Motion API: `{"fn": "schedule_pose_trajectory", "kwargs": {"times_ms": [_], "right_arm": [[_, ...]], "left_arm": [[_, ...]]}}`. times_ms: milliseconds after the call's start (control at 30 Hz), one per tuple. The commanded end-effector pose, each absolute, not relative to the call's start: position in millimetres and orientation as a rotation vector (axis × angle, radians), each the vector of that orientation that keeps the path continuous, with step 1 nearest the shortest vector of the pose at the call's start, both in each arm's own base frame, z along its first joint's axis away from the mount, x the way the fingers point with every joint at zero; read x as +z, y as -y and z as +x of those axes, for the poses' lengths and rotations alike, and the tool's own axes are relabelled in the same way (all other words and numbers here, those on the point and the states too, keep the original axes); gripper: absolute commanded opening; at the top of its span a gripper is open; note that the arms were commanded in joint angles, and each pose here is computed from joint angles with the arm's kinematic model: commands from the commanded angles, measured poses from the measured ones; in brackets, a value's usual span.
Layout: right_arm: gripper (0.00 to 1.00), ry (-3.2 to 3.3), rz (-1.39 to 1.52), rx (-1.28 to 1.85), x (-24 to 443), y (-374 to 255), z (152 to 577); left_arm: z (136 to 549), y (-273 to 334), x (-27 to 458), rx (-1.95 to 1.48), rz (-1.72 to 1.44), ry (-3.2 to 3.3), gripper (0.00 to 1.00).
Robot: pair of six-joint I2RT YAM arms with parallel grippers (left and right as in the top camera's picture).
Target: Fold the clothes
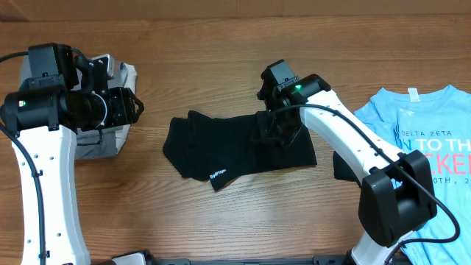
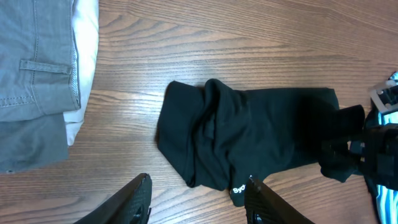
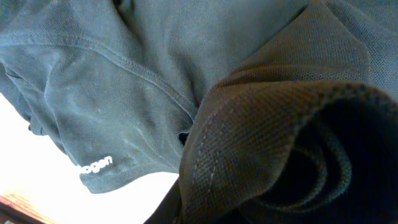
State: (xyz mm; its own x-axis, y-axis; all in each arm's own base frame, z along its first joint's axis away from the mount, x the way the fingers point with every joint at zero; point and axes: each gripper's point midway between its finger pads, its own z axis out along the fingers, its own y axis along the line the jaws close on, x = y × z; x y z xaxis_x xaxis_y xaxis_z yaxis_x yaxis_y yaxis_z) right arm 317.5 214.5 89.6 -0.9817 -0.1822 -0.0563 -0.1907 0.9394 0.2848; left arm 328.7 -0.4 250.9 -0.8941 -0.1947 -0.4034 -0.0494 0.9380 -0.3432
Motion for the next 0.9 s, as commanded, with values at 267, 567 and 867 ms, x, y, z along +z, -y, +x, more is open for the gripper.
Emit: {"fn": "schedule_pose_trajectory", "kwargs": {"times_ms": [267, 567, 867], "right_arm": [[0.76, -3.063, -0.444, 0.491, 95, -218, 309], [0.74, -3.119, -0.187, 0.481, 103, -159, 329], [0.04, -3.151, 0.108, 0.494, 51, -154, 320]], "left_arm": [[330, 4, 262, -0.462, -0.130, -2.614, 0.53], [332, 4, 263, -0.460, -0.127, -2.607, 0.54], [333, 3, 263, -0.459, -0.126, -2.603, 0.54]]}}
